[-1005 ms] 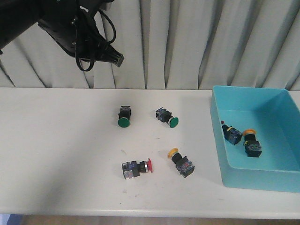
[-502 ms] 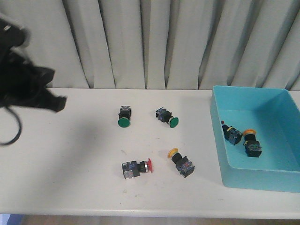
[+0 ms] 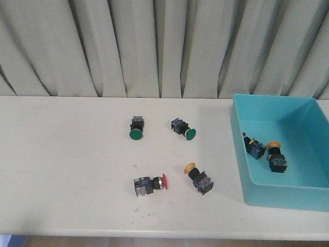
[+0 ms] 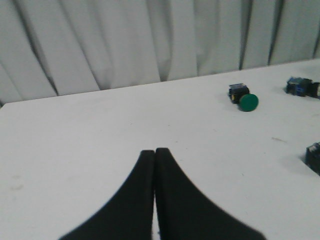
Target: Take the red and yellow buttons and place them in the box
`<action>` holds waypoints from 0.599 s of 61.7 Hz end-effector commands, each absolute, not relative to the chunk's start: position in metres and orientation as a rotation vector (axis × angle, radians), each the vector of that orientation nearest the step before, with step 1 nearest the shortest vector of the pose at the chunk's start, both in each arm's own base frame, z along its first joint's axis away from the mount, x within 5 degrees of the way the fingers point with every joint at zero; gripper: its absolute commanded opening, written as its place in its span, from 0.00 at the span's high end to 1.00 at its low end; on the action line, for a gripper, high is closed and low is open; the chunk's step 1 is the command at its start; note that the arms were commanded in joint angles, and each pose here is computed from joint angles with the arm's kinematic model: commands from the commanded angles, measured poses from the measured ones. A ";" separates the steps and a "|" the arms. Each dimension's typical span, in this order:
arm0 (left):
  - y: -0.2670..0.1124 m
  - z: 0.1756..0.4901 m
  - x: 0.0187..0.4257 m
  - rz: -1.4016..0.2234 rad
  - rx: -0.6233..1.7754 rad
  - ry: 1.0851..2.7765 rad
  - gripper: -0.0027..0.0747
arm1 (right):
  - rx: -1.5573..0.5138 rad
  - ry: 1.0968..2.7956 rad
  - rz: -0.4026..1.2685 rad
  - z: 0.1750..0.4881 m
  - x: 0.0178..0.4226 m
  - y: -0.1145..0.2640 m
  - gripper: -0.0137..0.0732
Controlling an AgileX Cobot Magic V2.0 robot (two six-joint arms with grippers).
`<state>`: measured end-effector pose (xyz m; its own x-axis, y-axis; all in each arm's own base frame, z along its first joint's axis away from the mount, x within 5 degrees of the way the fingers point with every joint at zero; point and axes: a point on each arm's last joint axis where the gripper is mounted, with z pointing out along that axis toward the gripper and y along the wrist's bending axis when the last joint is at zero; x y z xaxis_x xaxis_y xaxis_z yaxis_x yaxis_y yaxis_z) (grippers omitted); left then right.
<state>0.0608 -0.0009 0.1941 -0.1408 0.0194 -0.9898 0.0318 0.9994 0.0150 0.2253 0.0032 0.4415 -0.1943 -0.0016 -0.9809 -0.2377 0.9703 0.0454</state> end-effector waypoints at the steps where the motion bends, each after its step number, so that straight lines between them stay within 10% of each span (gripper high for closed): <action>1: 0.002 0.199 0.054 -0.003 -0.042 1.582 0.97 | -0.154 1.675 0.199 0.459 0.220 0.002 0.85; 37: 0.004 0.182 0.057 0.058 -0.046 1.606 0.97 | -0.157 1.677 0.200 0.459 0.219 0.003 0.85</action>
<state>0.0562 0.0044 0.1915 -0.0794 -0.0010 -0.9968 -0.0785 0.9969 0.0053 0.2251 0.0035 0.4413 -0.1969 -0.0014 -0.9804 -0.2405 0.9695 0.0469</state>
